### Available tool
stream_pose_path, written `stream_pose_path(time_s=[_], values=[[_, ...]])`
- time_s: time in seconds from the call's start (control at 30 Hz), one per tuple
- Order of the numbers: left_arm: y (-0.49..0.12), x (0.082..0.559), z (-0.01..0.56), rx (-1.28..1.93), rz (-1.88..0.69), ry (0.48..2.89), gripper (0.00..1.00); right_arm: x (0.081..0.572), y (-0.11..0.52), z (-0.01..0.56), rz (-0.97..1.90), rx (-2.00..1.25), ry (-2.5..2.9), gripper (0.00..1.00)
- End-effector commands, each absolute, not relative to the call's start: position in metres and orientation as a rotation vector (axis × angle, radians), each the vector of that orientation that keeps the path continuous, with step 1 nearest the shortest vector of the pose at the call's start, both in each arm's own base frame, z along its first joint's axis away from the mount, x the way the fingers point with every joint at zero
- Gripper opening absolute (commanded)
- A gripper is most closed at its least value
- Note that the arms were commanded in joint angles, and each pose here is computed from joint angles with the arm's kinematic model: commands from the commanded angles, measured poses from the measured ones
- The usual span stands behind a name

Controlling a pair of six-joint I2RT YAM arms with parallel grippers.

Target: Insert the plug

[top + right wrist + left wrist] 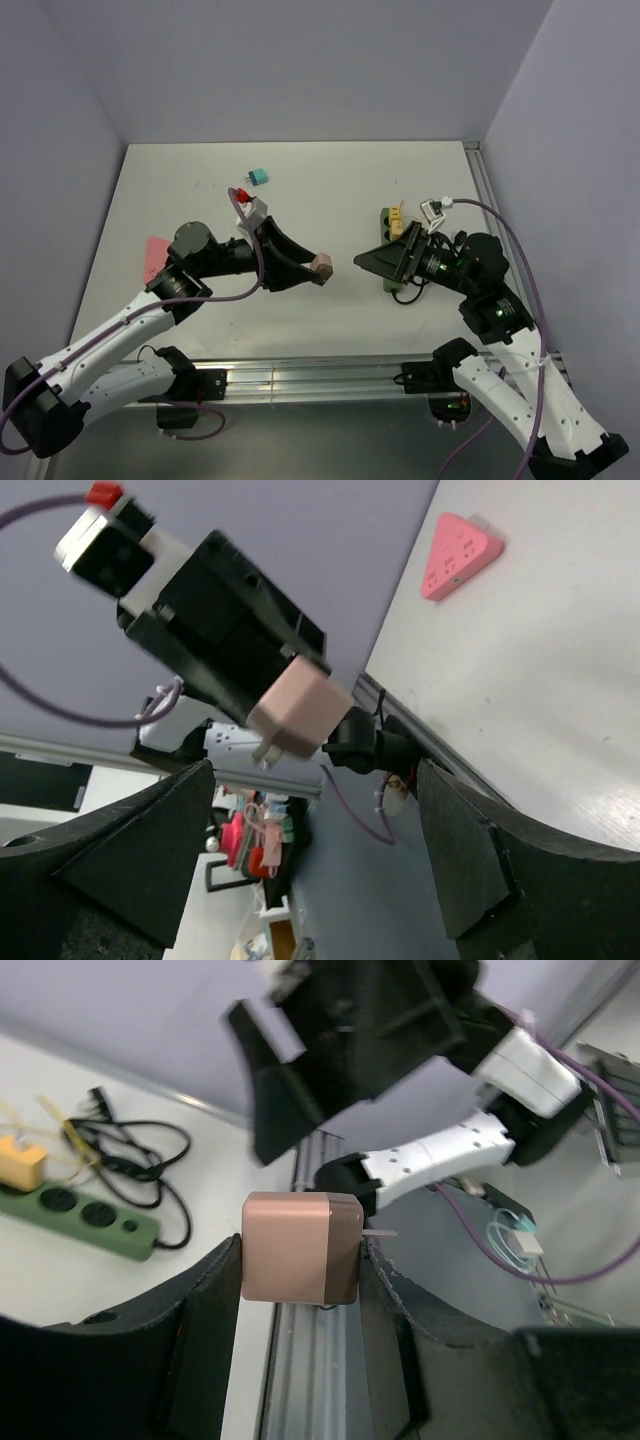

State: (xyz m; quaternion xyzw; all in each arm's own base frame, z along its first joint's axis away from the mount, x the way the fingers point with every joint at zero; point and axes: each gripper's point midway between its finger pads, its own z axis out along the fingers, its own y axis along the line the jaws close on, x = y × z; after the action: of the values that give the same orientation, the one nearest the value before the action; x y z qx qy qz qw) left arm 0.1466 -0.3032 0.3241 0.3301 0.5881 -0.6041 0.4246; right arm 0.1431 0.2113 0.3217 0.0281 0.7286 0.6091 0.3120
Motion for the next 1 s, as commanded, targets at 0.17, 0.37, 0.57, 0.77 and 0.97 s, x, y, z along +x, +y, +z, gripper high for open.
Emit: stream_pose_path(time_s=[0.17, 0.37, 0.57, 0.77, 0.97], values=[[-0.307, 0.113, 0.374, 0.967, -1.477, 1.128, 0.01, 0.144, 0.239, 0.353, 1.819, 0.014, 1.847, 0.89], [-0.315, 0.114, 0.381, 0.936, -1.469, 1.105, 0.0, 0.144, 0.255, 0.347, 1.892, 0.058, 1.848, 0.89], [-0.318, 0.11, 0.392, 0.897, -1.47, 1.05, 0.0, 0.135, 0.263, 0.349, 1.98, 0.066, 1.812, 0.89], [-0.315, 0.107, 0.404, 0.846, -1.456, 0.976, 0.01, 0.12, 0.27, 0.36, 2.088, 0.074, 1.763, 0.88], [-0.319, 0.108, 0.405, 0.839, -1.435, 0.965, 0.0, 0.114, 0.27, 0.365, 2.138, 0.123, 1.727, 0.87]])
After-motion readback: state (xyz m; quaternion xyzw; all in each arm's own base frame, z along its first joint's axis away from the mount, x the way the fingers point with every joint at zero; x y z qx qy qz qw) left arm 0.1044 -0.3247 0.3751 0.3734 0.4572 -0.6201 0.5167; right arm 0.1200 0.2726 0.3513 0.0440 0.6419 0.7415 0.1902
